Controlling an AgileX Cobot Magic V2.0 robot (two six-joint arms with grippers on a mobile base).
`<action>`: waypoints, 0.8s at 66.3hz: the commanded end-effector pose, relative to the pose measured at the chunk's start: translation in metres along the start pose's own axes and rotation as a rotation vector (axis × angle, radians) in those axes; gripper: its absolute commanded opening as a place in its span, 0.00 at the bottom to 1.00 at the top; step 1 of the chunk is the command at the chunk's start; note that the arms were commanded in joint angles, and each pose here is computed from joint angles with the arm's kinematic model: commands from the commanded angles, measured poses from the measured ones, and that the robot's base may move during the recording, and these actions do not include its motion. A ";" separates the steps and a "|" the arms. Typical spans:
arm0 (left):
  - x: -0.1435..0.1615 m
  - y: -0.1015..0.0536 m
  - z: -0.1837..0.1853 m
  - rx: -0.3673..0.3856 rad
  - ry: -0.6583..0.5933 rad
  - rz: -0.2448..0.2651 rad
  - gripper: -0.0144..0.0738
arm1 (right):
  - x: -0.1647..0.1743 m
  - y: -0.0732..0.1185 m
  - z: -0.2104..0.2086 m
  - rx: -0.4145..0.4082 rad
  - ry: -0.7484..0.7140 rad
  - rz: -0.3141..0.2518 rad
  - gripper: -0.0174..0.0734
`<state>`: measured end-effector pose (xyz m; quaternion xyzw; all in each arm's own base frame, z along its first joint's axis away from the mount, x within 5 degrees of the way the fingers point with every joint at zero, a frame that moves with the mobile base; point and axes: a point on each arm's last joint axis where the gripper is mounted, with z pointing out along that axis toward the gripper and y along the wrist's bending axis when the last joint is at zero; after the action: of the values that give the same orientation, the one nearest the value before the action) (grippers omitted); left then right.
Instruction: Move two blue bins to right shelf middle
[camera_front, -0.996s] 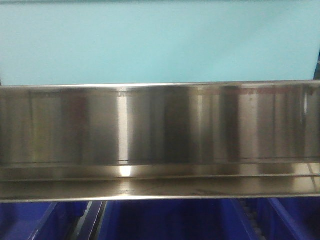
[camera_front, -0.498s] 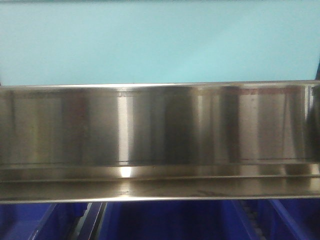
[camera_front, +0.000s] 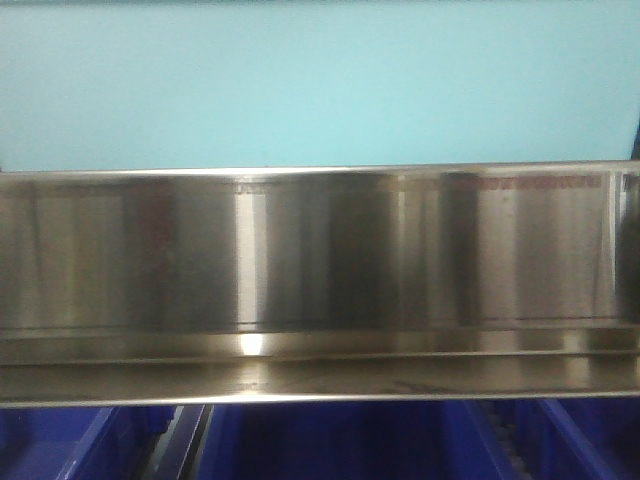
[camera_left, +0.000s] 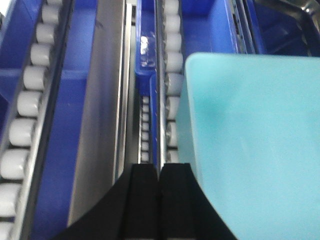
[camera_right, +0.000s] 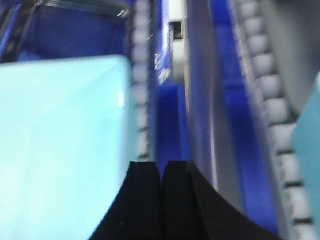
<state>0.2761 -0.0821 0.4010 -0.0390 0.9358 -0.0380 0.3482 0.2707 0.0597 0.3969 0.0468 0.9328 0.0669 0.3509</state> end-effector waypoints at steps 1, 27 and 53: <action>0.001 -0.004 -0.004 0.033 0.014 -0.027 0.04 | 0.000 0.004 0.001 -0.003 0.018 -0.001 0.04; 0.004 -0.008 0.002 0.053 0.052 -0.043 0.54 | -0.003 0.013 0.026 -0.056 0.058 -0.008 0.59; 0.016 -0.024 0.060 0.095 0.298 -0.031 0.41 | 0.008 0.016 0.063 -0.038 0.237 -0.013 0.43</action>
<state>0.3006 -0.1081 0.3513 -0.0341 0.9720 -0.0829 0.2171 0.3044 0.0815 0.3474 0.0389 0.9662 0.0908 0.2382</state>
